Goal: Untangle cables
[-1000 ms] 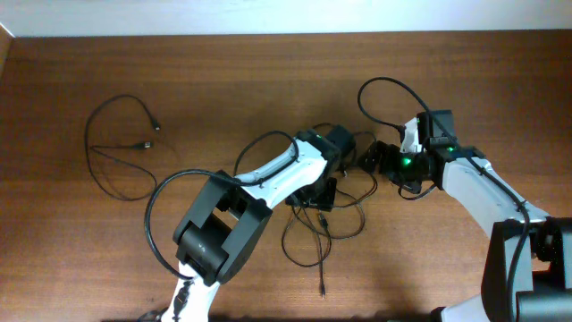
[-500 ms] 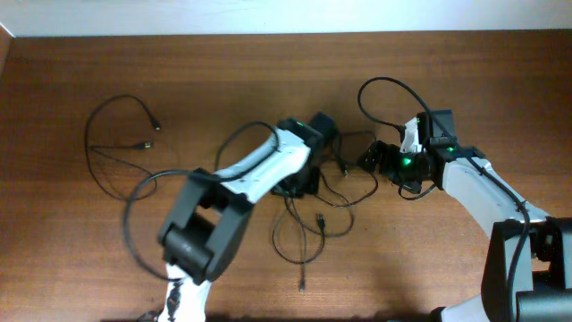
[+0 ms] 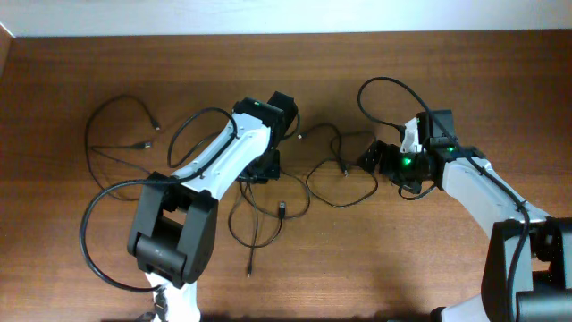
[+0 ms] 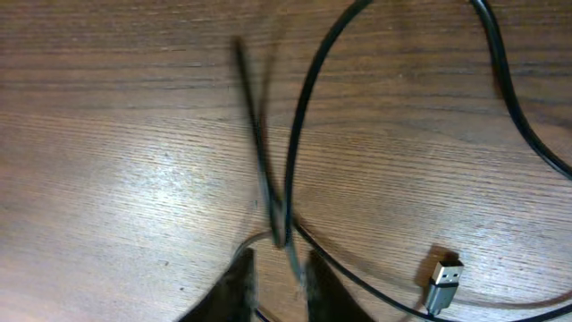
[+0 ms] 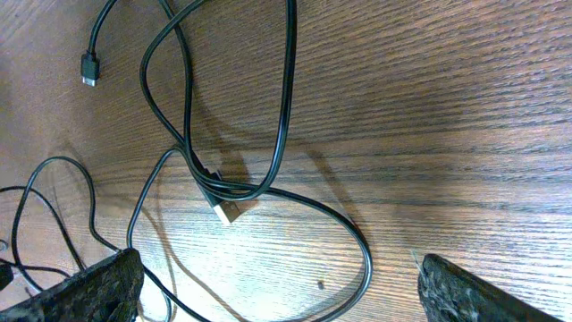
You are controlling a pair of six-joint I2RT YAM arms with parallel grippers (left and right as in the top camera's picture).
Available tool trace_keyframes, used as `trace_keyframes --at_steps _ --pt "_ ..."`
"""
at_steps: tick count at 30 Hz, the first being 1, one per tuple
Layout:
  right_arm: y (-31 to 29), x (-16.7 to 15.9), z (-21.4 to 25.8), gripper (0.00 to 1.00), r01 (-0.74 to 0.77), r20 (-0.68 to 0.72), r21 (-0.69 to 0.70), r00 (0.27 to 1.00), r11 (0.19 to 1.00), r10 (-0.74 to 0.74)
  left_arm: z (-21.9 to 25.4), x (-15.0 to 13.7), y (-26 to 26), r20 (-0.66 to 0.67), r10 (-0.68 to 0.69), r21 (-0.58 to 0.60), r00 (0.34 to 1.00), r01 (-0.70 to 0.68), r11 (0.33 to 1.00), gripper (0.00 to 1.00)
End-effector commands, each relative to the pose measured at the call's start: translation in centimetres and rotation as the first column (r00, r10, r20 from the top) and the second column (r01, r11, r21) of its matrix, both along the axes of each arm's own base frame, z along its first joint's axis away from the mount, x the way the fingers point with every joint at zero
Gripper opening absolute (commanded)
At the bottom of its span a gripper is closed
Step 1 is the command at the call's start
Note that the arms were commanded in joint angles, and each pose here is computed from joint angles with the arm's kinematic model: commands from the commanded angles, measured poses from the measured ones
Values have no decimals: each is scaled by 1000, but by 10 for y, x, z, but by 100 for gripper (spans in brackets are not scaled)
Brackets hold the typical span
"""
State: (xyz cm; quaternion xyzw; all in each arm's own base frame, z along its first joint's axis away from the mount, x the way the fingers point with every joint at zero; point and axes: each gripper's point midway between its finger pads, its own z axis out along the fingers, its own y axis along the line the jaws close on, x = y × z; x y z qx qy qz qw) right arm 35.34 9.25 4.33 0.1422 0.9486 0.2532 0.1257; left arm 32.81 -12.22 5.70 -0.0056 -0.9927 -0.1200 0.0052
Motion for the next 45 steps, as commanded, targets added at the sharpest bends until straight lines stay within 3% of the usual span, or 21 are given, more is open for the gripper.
trace_keyframes --at_steps 1,2,3,4,6,7,11,15,20,24,26,29,32,33,38,41,45 --pt "-2 -1 -4 98 -4 -3 -12 1000 1000 3 4 1 2 10 -7 10 1000 7 1000 31" --pt "-2 -1 -4 98 -4 -3 -12 1000 1000 3 4 1 2 10 -7 11 1000 7 1000 36" --pt "-2 -1 -4 99 -4 -3 -12 1000 1000 3 4 1 2 11 -8 10 1000 8 1000 57" --pt "-2 -1 -4 98 -4 -3 -12 1000 1000 3 4 2 2 15 -7 8 1000 7 1000 65" --pt "-2 -1 -4 98 -4 -3 -12 1000 1000 3 3 6 0 30 -7 1 1000 7 1000 70" --pt "-2 -1 -4 98 -4 -3 -12 1000 1000 3 3 8 -1 41 -7 -4 999 7 1000 77" --pt "-2 -1 -4 98 -4 -3 -12 1000 1000 3 1 11 -3 56 -7 -12 998 8 1000 79" --pt "-2 -1 -4 98 -3 -3 -12 1000 1000 3 -20 11 -3 72 -6 -19 997 8 1000 67" --pt "-2 -1 -4 98 -4 -3 -12 1000 1000 3 -53 -2 4 68 -7 -17 998 8 1000 60" --pt "-2 -1 -4 98 -4 -3 -12 1000 1000 3 -66 -15 10 40 -7 -4 999 7 1000 62" --pt "-2 -1 -4 98 -4 -3 -12 1000 1000 3 -67 -22 13 16 -7 7 1000 7 1000 54" --pt "-2 -1 -4 98 -4 -3 -12 1000 1000 3 -66 -33 19 -30 -7 29 1000 8 1000 49" --pt "-2 -1 -4 98 -4 -3 -12 1000 1000 3 -65 -38 21 -50 -7 38 999 8 999 27" --pt "-2 -1 -4 98 -4 -3 -12 1000 1000 3 -65 -37 21 -49 -7 38 999 8 999 24" --pt "-2 -1 -4 98 -4 -3 -12 1000 1000 3 -65 -34 19 -36 -7 32 999 8 999 24" --pt "-2 -1 -4 98 -4 -3 -12 1000 1000 3 -65 -34 19 -36 -7 32 999 8 999 6" --pt "-2 -1 -4 98 -4 -3 -12 1000 1000 3 -65 -34 19 -34 -6 31 999 8 999 0"
